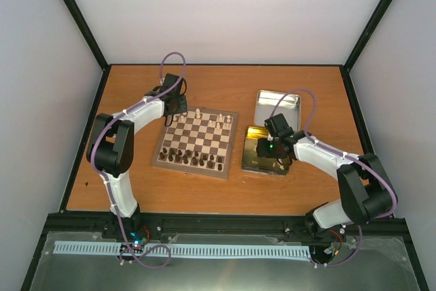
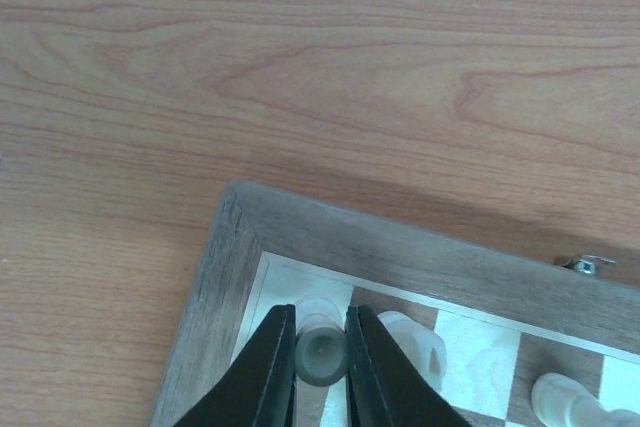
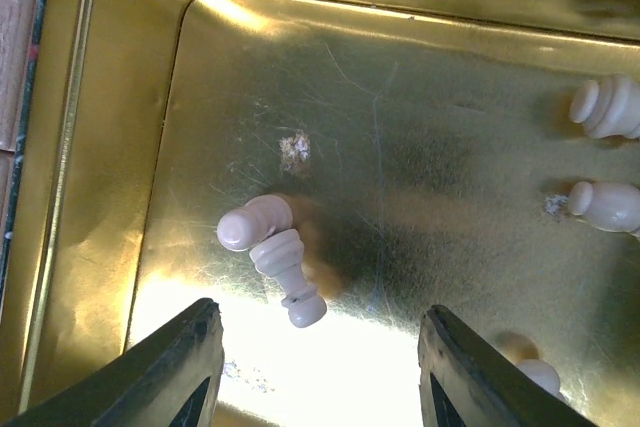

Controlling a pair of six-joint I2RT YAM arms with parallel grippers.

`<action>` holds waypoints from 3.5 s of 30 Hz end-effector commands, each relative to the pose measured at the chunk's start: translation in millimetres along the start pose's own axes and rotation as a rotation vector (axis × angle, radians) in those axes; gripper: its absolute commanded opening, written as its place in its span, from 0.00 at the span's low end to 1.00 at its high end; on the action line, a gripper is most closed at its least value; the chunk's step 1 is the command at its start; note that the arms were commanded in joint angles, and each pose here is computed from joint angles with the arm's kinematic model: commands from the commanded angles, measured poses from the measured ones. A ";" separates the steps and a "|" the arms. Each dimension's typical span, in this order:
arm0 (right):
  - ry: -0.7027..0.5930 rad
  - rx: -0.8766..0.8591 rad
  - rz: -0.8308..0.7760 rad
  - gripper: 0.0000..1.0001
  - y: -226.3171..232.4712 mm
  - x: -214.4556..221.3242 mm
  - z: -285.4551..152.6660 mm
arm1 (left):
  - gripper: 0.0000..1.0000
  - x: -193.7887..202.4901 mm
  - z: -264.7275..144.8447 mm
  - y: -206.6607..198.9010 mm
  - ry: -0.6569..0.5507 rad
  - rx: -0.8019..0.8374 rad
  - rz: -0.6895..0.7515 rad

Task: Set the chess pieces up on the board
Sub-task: Place the chess piece in the storage box, then pick up the chess piece from the storage box, then place the chess piece on the chessboard.

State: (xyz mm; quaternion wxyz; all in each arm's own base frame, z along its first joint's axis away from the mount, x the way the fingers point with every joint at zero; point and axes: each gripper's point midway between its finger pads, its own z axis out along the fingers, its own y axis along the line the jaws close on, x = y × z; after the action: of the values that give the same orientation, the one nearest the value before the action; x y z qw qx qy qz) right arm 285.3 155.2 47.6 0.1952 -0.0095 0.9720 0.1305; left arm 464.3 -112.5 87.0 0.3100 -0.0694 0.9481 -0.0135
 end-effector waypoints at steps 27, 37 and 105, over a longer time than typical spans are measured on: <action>-0.028 0.001 0.001 0.54 1.4 -5.5 -3.8 | 0.42 -24.6 -22.0 10.6 0.000 -0.002 -0.027; 0.015 0.071 -0.044 0.51 -6.3 -8.3 9.0 | 0.55 -62.3 -137.3 -20.8 -0.220 0.319 -0.103; -0.120 -0.016 -0.371 0.09 203.1 -86.3 16.4 | 0.74 -13.4 -278.3 49.2 -0.595 0.320 -0.187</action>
State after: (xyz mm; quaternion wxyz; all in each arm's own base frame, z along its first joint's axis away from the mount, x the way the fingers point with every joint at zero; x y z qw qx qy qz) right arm 350.8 342.2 120.6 0.2755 -0.1541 0.9381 0.1423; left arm 316.4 -85.1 293.5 0.5525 -0.1031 0.7993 -0.2128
